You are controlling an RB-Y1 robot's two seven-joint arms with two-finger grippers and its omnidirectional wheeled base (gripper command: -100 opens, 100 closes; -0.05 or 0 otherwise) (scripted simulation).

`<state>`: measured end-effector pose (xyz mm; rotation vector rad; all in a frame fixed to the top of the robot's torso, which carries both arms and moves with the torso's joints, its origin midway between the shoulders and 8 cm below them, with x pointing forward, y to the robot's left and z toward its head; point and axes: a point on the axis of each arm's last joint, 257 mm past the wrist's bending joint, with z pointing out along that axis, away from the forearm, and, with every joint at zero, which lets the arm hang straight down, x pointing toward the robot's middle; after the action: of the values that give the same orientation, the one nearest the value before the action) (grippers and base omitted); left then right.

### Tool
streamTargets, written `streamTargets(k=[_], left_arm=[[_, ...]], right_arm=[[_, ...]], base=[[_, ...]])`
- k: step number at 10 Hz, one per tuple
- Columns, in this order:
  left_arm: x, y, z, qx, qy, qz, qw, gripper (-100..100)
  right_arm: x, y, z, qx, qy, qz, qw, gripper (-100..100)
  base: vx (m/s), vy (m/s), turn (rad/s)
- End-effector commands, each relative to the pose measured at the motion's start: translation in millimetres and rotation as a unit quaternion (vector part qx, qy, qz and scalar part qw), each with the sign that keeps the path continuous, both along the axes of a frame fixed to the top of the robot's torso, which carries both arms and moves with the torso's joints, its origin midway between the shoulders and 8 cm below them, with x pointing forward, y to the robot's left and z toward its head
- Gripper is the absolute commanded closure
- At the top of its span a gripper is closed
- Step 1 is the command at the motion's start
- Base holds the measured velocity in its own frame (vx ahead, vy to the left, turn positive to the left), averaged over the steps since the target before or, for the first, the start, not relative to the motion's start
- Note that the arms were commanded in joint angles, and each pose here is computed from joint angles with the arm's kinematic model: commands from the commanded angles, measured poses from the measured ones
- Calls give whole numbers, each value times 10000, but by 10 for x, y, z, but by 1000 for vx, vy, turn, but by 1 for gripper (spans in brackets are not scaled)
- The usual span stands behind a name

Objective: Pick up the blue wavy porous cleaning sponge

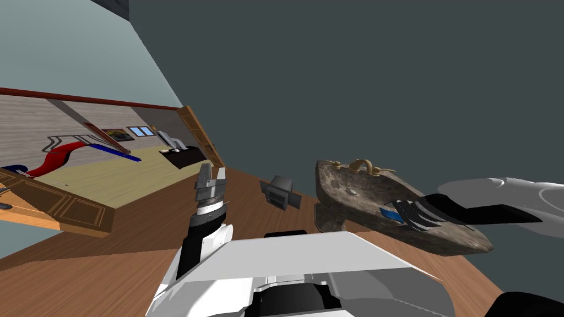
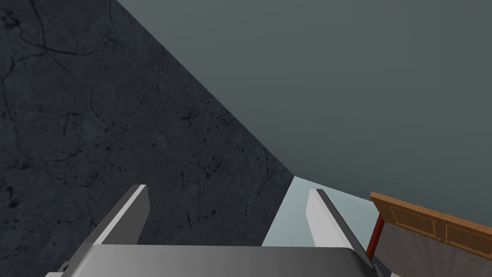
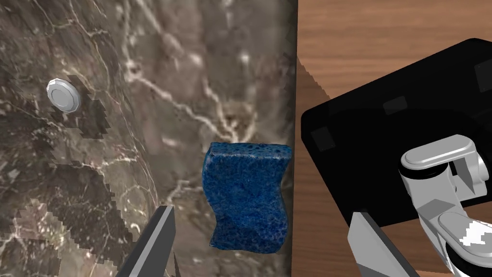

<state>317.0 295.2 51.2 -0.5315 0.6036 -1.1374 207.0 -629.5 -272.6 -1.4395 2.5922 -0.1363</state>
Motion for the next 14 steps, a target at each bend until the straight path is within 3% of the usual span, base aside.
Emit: streamTargets(k=[1, 3, 4, 8, 9, 10, 14], left_arm=[[0, 0, 0, 0, 0, 0, 10000, 0], [0, 0, 0, 0, 0, 0, 10000, 0], [0, 0, 0, 0, 0, 0, 10000, 0], [0, 0, 0, 0, 0, 0, 10000, 0], [0, 0, 0, 0, 0, 0, 10000, 0], [0, 0, 0, 0, 0, 0, 10000, 0], [0, 0, 0, 0, 0, 0, 10000, 0]], right_arm=[[-101, 12, -79, -4, -12, -62, 10000, -100], [-131, 11, -92, 6, -10, -78, 10000, -100], [-134, 8, -96, -4, -15, -80, 10000, 100], [-129, 5, -93, -12, -16, -64, 10000, 100], [-129, 5, -93, -12, -16, -66, 10000, 0], [4, 5, -6, -9, 0, -4, 10000, 100], [94, -2, 66, -18, 14, 36, 10000, 100]], base=[[22, -23, 49], [10, -13, 32], [0, 0, 0], [0, 0, 0], [0, 0, 0], [-14, 13, -103], [-16, 18, -41]])
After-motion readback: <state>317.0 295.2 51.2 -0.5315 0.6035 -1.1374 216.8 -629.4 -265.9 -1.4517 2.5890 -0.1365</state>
